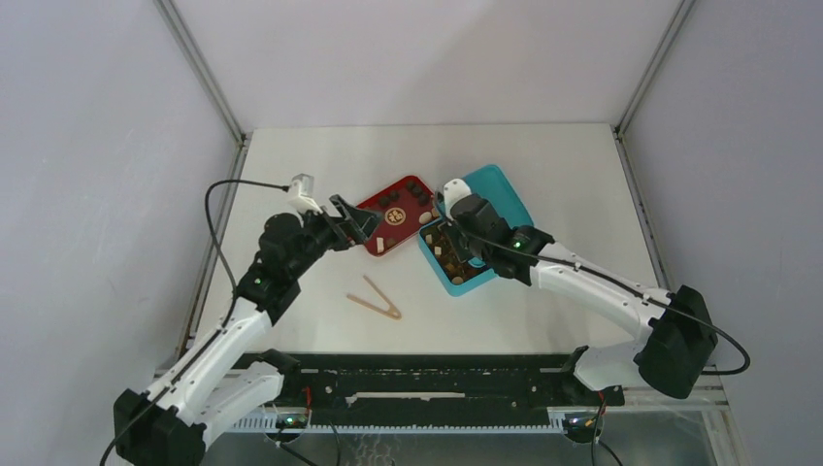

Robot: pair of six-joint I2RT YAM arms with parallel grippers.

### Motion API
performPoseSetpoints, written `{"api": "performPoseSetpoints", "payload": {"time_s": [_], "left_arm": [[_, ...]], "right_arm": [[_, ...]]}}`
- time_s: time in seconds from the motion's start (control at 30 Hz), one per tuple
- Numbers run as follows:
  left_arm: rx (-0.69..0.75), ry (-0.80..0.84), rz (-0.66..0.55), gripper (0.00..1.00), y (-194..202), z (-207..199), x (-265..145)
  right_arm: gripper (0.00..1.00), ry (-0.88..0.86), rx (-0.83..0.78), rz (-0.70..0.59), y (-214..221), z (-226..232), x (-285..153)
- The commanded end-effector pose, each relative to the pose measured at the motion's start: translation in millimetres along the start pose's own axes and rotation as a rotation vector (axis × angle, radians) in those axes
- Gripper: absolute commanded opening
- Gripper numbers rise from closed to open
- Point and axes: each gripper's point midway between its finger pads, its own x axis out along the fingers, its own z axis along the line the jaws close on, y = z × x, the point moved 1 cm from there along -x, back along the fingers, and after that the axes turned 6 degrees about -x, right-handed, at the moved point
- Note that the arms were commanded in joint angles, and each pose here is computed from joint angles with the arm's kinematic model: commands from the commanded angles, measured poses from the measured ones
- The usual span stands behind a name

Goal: Pack the chocolate
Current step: Pick up the box lid from the center of the board.

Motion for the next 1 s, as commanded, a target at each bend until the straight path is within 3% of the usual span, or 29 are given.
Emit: {"api": "performPoseSetpoints", "payload": {"time_s": [0.0,0.5,0.87,0.97], "left_arm": [[-0.023,0.123,-0.026,0.95,-11,-35,11],[-0.109,0.209,0.022,0.85,16,-55,39],[-0.159,0.224,0.058,0.67,36,-60,51],[-0.159,0.223,0.064,0.57,39,-62,53]], "right_arm": [[0.00,-0.035,-0.113,-0.228,-61,16,-23],[0.00,-0.122,-0.258,-0.335,-90,71,-28],[0.00,-0.131,-0.269,-0.342,-90,80,-29],[0.00,-0.140,-0.268,-0.348,-91,84,-31]]}}
